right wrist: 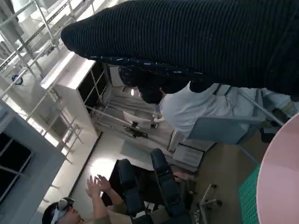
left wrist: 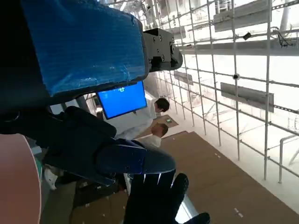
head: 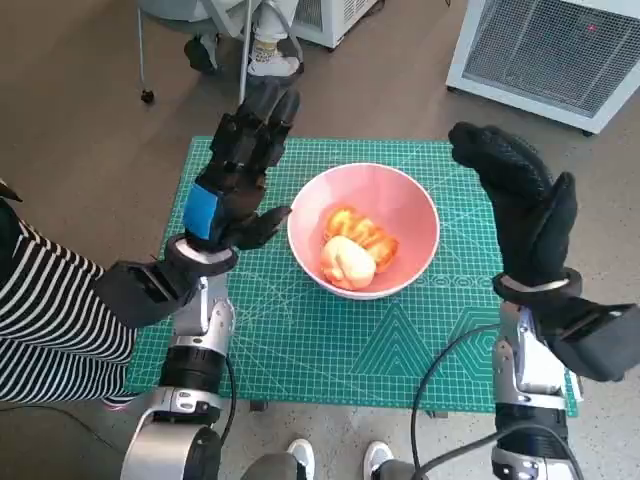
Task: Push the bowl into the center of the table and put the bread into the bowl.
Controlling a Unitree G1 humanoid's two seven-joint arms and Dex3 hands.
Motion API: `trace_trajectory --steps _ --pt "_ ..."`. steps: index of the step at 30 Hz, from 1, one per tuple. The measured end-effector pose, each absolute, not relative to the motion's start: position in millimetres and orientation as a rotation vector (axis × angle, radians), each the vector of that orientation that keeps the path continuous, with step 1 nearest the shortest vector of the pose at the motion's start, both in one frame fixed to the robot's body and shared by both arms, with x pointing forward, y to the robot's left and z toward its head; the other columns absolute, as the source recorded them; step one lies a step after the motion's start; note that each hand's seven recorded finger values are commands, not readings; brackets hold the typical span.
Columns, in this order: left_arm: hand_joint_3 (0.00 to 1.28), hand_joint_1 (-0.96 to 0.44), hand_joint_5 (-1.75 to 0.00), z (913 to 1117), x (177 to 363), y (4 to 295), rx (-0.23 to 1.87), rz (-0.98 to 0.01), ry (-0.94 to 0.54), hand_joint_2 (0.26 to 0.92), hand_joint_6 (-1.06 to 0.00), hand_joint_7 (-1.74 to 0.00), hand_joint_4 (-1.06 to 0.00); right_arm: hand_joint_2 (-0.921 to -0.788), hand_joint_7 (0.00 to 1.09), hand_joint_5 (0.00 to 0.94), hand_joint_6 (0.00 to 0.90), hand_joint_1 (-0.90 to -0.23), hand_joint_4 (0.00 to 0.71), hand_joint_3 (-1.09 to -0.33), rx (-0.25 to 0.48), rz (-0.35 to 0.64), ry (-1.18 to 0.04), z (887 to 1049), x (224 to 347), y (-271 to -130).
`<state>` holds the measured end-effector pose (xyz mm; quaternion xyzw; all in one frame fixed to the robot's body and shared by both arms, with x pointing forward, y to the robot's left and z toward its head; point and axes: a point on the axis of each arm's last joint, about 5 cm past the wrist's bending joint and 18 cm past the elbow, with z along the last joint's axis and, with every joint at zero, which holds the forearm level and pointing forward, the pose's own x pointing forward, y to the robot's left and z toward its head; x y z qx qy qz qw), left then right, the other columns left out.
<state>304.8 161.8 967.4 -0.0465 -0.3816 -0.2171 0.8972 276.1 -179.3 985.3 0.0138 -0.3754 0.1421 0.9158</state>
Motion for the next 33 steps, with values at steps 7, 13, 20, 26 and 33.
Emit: trace_trajectory --steps 7,13,20,26,33 --pt "0.28 -0.64 0.00 967.8 305.0 161.3 -0.094 -0.455 -0.789 0.921 -0.01 -0.32 -0.09 -0.921 0.36 0.005 0.134 -0.635 0.174 -0.723 0.026 0.289 -0.770 986.2 276.0 -180.8" --pt "0.29 -0.64 0.00 967.9 305.1 161.8 -0.094 -0.453 -0.785 0.921 -0.01 -0.32 -0.08 -0.921 0.36 0.004 0.135 -0.649 0.175 -0.721 0.028 0.287 -0.765 986.4 276.1 -181.3" --pt "0.29 -0.64 0.00 968.3 305.5 161.4 -0.098 -0.458 -0.776 0.921 0.00 -0.31 -0.08 -0.921 0.36 0.004 0.136 -0.655 0.175 -0.719 0.031 0.287 -0.758 986.6 276.3 -181.6" --pt "0.29 -0.63 0.00 970.7 305.6 160.9 -0.096 -0.465 -0.781 0.921 0.00 -0.30 -0.07 -0.921 0.36 0.003 0.136 -0.657 0.175 -0.717 0.033 0.285 -0.751 986.5 276.5 -182.1" --pt "0.30 -0.62 0.00 972.6 306.6 160.8 -0.096 -0.473 -0.776 0.921 0.00 -0.27 -0.06 -0.921 0.36 0.003 0.136 -0.659 0.176 -0.715 0.039 0.284 -0.745 986.6 276.9 -182.3"
